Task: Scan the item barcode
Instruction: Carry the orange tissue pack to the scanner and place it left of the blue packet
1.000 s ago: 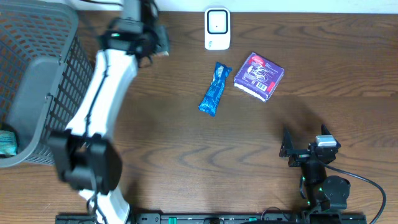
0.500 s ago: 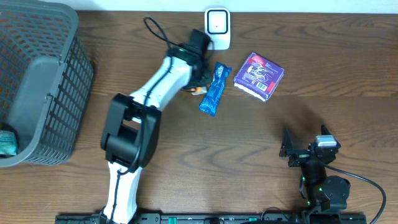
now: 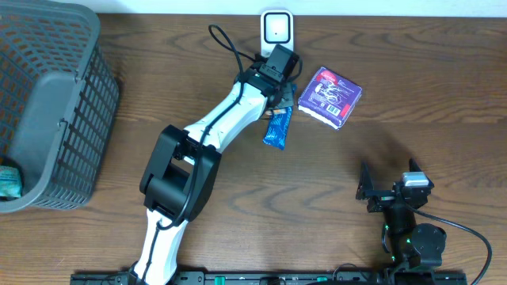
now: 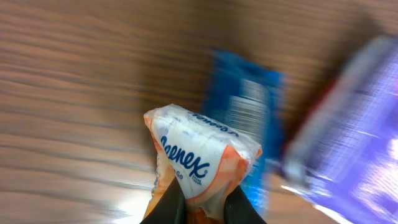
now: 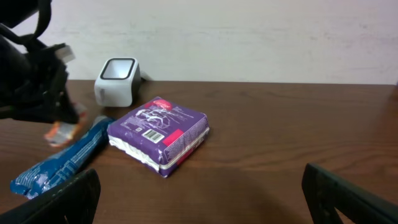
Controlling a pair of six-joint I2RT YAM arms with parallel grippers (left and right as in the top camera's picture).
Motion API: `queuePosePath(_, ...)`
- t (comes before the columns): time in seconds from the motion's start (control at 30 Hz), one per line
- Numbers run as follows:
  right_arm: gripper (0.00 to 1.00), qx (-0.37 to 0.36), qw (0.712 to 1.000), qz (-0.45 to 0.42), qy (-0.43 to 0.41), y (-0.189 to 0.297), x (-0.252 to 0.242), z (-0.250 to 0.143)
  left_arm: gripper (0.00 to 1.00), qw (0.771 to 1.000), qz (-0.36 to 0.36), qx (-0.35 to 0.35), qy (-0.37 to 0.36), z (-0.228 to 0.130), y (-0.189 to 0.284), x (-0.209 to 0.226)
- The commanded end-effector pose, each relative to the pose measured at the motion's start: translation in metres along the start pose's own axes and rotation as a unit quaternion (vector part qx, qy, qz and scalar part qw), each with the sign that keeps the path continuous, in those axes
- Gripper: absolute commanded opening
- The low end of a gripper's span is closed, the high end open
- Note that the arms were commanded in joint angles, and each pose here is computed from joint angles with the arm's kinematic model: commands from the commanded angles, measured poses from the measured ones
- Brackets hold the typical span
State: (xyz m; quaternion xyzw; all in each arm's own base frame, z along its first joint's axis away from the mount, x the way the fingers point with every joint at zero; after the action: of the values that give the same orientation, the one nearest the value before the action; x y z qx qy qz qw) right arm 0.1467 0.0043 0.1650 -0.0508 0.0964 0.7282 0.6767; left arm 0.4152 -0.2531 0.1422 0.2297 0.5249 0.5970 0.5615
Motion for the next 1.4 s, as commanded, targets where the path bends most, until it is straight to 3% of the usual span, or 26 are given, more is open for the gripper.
queuePosePath(0.0,0.99,0.0,1.0,0.003,-0.007,0.0,0.001,0.0,0.07,0.989,0.091,-0.116,-0.026,0.041,0.027,0.025)
queuePosePath(0.17,0.99,0.0,1.0,0.003,-0.007,0.0,0.001,0.0,0.08,0.988,0.129,-0.082,0.01,0.055,0.023,0.06)
queuePosePath(0.3,0.99,0.0,1.0,0.002,-0.007,0.0,0.001,0.0,0.08,0.996,0.081,0.023,0.023,0.038,-0.007,0.069)
queuePosePath(0.43,0.99,0.0,1.0,0.002,-0.007,0.0,0.001,0.0,0.08,0.996,0.071,0.052,0.013,0.024,-0.022,0.062)
queuePosePath(0.6,0.99,0.0,1.0,0.003,-0.007,0.0,0.001,0.0,0.16,0.997,0.057,0.047,-0.001,0.018,-0.017,0.048)
queuePosePath(0.73,0.99,-0.001,1.0,0.003,-0.007,0.0,0.001,0.0,0.29,0.998,0.045,0.037,-0.004,0.022,-0.005,0.04)
queuePosePath(0.77,0.99,0.0,1.0,0.002,-0.007,0.0,0.001,0.0,0.34,0.999,0.04,0.032,-0.003,0.025,0.0,0.038)
queuePosePath(0.83,0.99,0.0,1.0,0.002,-0.007,0.0,0.001,0.0,0.54,1.0,0.024,0.016,-0.008,0.033,0.016,0.032)
queuePosePath(0.87,0.99,0.0,1.0,0.002,-0.007,0.0,0.001,0.0,0.73,1.0,0.013,0.004,-0.015,0.039,0.028,0.029)
queuePosePath(0.93,0.99,0.0,1.0,0.002,-0.007,0.0,0.001,0.0,0.95,0.999,-0.01,-0.024,-0.023,0.052,0.054,0.023)
queuePosePath(0.97,0.99,0.0,1.0,0.003,-0.007,0.0,0.001,0.0,0.99,0.999,-0.019,-0.04,-0.019,0.059,0.068,0.023)
queuePosePath(1.17,0.99,0.0,1.0,0.002,-0.007,0.0,0.001,0.0,0.98,0.984,-0.065,-0.159,0.037,0.119,0.167,0.062)
queuePosePath(1.37,0.99,0.0,1.0,0.002,-0.007,0.0,0.001,0.0,0.98,0.948,-0.03,-0.31,0.065,0.179,0.263,0.161)
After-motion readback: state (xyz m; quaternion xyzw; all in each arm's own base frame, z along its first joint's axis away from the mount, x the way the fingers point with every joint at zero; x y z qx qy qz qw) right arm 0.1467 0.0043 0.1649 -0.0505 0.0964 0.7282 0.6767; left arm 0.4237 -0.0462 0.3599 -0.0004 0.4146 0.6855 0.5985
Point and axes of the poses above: each gripper's point midway between its finger pads, its own y axis back along the fingers, its own x axis along the line the jaws close on, z = x × y, the point moved 10 cm from there along y, back along the fingers, and after that the axes turned 13 degrees about y, right-handed, at the moved point
